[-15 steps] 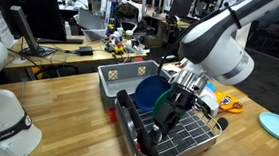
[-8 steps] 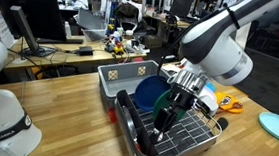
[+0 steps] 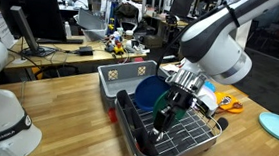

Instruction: Remove the spoon from dish rack and put it on the blue plate

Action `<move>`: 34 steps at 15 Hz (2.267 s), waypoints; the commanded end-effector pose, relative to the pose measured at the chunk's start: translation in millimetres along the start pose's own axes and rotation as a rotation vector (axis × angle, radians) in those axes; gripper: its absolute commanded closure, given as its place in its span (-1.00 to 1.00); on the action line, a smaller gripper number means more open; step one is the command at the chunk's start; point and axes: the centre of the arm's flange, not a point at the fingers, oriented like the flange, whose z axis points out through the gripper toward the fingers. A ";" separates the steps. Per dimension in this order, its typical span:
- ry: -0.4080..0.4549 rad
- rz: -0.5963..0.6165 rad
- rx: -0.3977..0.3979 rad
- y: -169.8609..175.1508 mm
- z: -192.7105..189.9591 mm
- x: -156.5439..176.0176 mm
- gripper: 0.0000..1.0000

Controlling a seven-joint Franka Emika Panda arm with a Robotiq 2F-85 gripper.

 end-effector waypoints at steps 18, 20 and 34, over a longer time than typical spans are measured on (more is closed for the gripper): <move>0.199 -0.059 -0.146 -98.2 -93.1 -26.9 0.96; 0.259 -0.054 -0.204 -102.5 -109.7 -36.8 0.96; 0.624 0.067 -0.816 -91.3 -185.9 -121.8 0.96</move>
